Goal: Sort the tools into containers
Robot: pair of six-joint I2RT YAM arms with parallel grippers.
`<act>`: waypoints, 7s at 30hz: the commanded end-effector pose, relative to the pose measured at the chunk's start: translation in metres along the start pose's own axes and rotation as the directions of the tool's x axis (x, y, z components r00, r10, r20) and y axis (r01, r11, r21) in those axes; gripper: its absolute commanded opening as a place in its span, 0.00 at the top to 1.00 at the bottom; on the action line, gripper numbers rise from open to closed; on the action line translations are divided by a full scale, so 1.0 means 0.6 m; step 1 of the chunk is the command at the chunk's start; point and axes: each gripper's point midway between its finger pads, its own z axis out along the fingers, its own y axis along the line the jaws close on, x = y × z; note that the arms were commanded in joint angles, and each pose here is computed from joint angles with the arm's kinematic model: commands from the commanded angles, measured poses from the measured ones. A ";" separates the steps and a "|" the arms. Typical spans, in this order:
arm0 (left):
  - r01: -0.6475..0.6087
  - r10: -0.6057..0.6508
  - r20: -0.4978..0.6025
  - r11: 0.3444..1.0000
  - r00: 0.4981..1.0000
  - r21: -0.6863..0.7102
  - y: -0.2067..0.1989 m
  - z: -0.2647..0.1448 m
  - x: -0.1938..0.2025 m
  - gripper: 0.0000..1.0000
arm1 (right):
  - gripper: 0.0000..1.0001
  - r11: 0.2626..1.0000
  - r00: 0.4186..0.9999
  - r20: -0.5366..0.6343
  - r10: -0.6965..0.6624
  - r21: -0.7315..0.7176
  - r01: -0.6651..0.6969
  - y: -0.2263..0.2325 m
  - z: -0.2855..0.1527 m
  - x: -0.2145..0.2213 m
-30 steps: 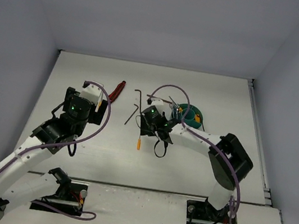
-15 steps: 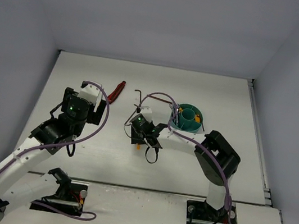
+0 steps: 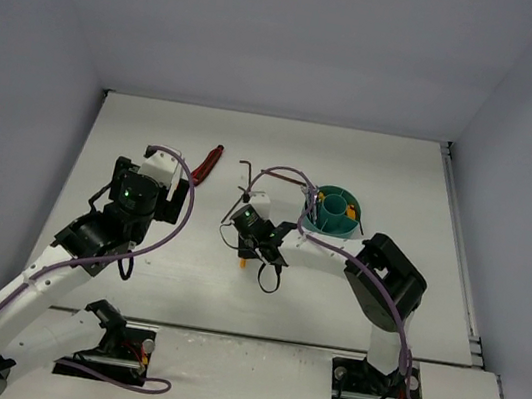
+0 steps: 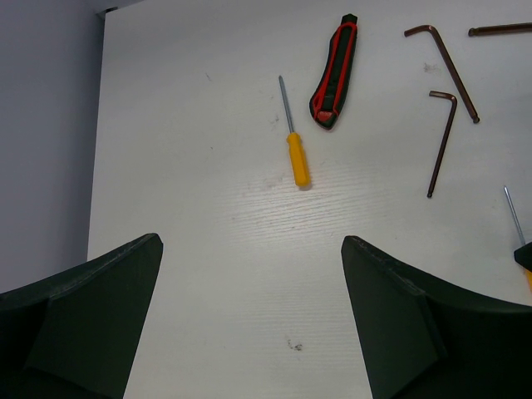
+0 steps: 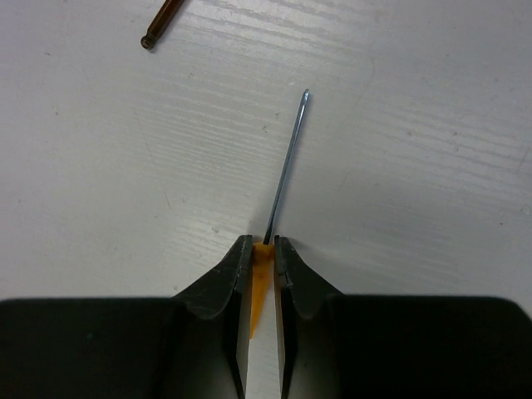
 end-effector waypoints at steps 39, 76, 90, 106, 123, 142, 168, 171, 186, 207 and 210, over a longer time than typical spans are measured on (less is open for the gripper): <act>0.047 -0.044 0.069 0.998 0.997 -0.037 0.021 -0.007 -0.040 0.14 | 1.00 0.847 0.618 0.614 -0.490 0.170 0.503 -0.292 -0.178 -0.391; 0.041 -0.040 0.055 0.999 0.998 -0.024 0.016 0.001 -0.037 0.14 | 0.82 0.874 0.647 0.635 -0.421 0.094 0.476 -0.307 -0.183 -0.352; 0.040 -0.039 0.020 0.999 0.999 -0.015 0.004 0.017 -0.025 0.14 | 0.66 0.926 0.648 0.708 -0.280 0.020 0.378 -0.284 -0.251 -0.371; 0.333 -0.284 -0.435 0.942 0.854 0.039 -0.028 0.225 0.052 0.26 | 0.46 0.961 0.778 0.628 0.029 -0.232 0.151 -0.244 -0.330 -0.310; 0.338 -0.248 -0.685 0.941 0.684 -0.003 -0.066 0.329 0.173 0.45 | 0.44 0.962 0.798 0.602 0.031 -0.234 0.140 -0.249 -0.326 -0.250; 0.322 -0.254 -0.692 0.946 0.675 -0.033 -0.056 0.325 0.173 1.00 | 0.44 0.962 0.813 0.581 0.037 -0.242 0.129 -0.249 -0.315 -0.234; 0.044 -0.293 0.249 0.723 0.923 0.690 -0.212 -0.038 -0.173 1.00 | 0.38 0.669 0.724 0.672 0.157 -0.611 0.422 0.094 -0.481 -0.323; 0.030 -0.306 0.271 0.712 0.912 0.702 -0.213 -0.052 -0.185 1.00 | 0.38 0.663 0.738 0.659 0.145 -0.618 0.422 0.113 -0.465 -0.322; 0.013 -0.327 0.289 0.681 0.900 0.732 -0.216 -0.083 -0.191 1.00 | 0.48 0.664 0.754 0.647 0.115 -0.614 0.426 0.150 -0.418 -0.337; 0.025 -0.327 0.267 0.673 0.907 0.739 -0.226 -0.073 -0.179 1.00 | 0.65 0.642 0.766 0.634 0.102 -0.630 0.436 0.171 -0.400 -0.324; 0.027 -0.326 0.263 0.672 0.908 0.740 -0.227 -0.072 -0.177 1.00 | 0.75 0.638 0.758 0.646 0.092 -0.622 0.453 0.174 -0.400 -0.325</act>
